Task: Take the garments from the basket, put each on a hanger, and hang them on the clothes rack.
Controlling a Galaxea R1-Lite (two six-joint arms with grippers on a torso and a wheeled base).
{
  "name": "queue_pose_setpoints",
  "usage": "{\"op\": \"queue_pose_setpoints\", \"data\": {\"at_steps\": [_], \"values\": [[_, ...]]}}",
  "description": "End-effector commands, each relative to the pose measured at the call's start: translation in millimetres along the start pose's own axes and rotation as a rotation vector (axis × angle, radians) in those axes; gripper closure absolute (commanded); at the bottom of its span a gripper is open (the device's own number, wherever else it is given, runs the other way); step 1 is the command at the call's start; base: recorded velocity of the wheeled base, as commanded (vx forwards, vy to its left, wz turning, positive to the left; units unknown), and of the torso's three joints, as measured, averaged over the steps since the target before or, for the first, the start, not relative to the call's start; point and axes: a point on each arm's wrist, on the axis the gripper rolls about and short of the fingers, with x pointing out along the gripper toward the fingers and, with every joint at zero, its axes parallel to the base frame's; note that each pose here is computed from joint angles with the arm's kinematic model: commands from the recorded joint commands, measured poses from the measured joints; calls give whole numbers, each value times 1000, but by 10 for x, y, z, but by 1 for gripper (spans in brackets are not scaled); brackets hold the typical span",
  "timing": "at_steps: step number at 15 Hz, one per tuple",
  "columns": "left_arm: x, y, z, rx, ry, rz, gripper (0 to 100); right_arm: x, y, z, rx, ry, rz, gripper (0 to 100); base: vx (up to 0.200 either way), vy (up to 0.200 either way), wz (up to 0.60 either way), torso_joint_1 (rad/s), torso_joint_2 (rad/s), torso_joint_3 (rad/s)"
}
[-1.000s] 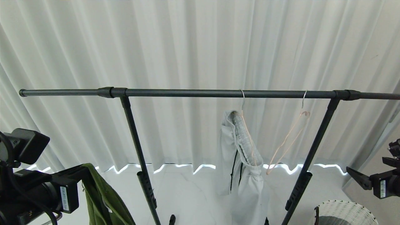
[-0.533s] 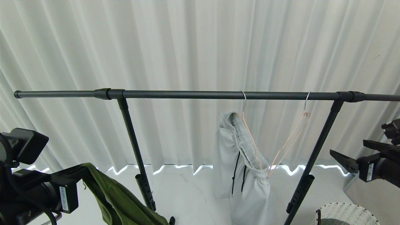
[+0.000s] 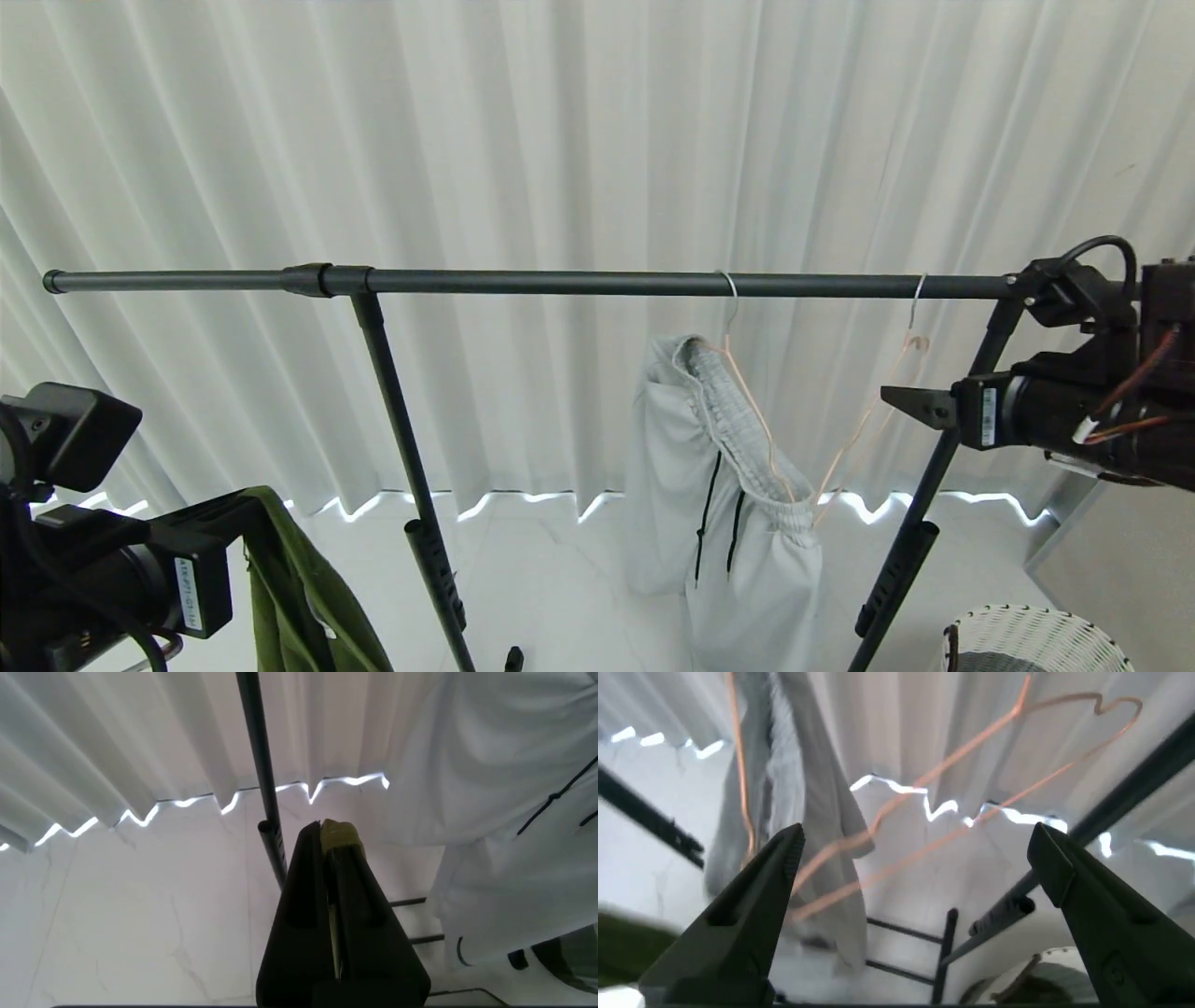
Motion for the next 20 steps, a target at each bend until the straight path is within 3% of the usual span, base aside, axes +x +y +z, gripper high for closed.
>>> {"op": "queue_pose_setpoints", "data": {"at_steps": [1,12,14,20], "values": [[-16,-8,7,2,-9,-7,100,452,24,-52,40,81,-49,0,0,0,0,0,0,0],[-34,-73,-10,22,-12,-55,100,539,-45,-253,82,147,-172,0,0,0,0,0,0,0],[-69,-65,-2,22,-28,-51,100,531,-63,-298,121,155,-183,0,0,0,0,0,0,0],[-92,-60,7,20,-40,-49,100,406,-116,-263,140,129,-194,0,0,0,0,0,0,0]]}}
